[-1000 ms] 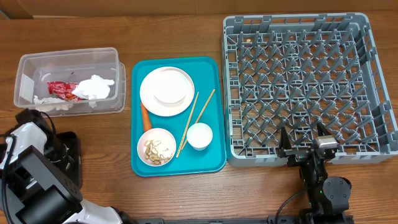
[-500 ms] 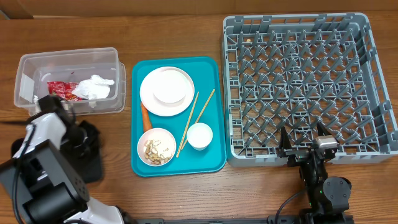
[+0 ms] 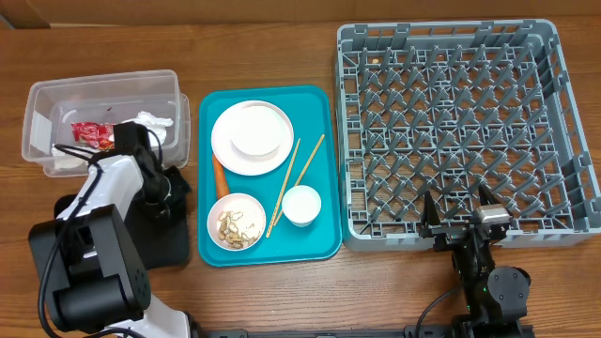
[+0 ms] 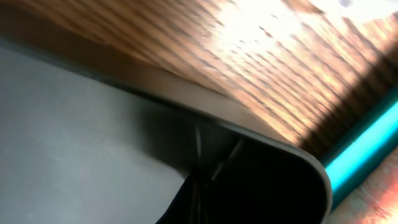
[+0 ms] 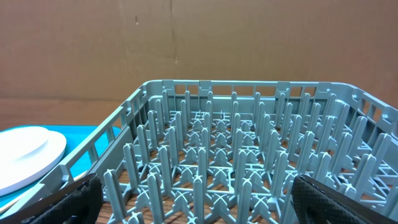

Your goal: Sort waste into correct bins and load items into the dishwasher

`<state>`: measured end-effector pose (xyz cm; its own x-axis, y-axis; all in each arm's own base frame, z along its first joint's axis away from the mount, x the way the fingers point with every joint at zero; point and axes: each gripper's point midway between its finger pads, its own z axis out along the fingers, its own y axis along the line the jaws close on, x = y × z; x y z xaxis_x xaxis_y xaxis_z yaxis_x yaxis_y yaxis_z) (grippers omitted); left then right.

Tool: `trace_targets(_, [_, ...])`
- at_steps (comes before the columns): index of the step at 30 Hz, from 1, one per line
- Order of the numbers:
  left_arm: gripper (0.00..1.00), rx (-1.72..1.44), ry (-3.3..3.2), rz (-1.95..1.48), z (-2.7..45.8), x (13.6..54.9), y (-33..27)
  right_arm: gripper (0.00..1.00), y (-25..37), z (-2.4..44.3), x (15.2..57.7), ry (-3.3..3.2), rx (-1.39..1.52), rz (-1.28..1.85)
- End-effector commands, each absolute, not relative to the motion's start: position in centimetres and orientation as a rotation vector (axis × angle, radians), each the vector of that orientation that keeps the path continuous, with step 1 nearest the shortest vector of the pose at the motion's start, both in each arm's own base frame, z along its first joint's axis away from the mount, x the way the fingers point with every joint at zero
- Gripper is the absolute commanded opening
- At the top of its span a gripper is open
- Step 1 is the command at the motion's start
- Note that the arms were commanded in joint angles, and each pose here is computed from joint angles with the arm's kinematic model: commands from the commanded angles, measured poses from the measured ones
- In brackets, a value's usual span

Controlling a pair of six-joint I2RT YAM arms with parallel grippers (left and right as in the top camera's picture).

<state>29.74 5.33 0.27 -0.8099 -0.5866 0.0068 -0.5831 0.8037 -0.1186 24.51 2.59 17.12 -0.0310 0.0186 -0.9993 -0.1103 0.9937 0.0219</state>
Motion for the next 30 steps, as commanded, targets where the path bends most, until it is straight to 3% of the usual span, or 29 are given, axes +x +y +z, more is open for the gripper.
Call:
trace_targets(1, [0.04, -0.879, 2.949, -0.198, 0.8, 30.1, 4.5, 1.00, 2.5, 17.0, 24.5, 1.594, -0.071, 0.102])
trace_targets(9, [0.04, -0.871, 2.950, -0.160, 1.5, 30.0, 4.8, 1.00, 2.5, 17.0, 24.5, 1.594, -0.071, 0.102])
trace_targets(17, [0.04, -1.078, 2.784, 0.158, 9.0, 28.2, 8.4, 1.00, 2.5, 17.0, 24.5, 1.594, -0.071, 0.102])
trace_targets(24, [0.04, -1.447, 2.502, 0.226, 14.2, 24.3, 10.9, 1.00, 2.5, 17.0, 24.5, 1.594, -0.071, 0.102])
trace_targets(30, [0.04, -1.861, 2.159, 0.312, 16.1, 19.1, 16.5, 1.00, 2.5, 17.0, 24.5, 1.594, -0.071, 0.102])
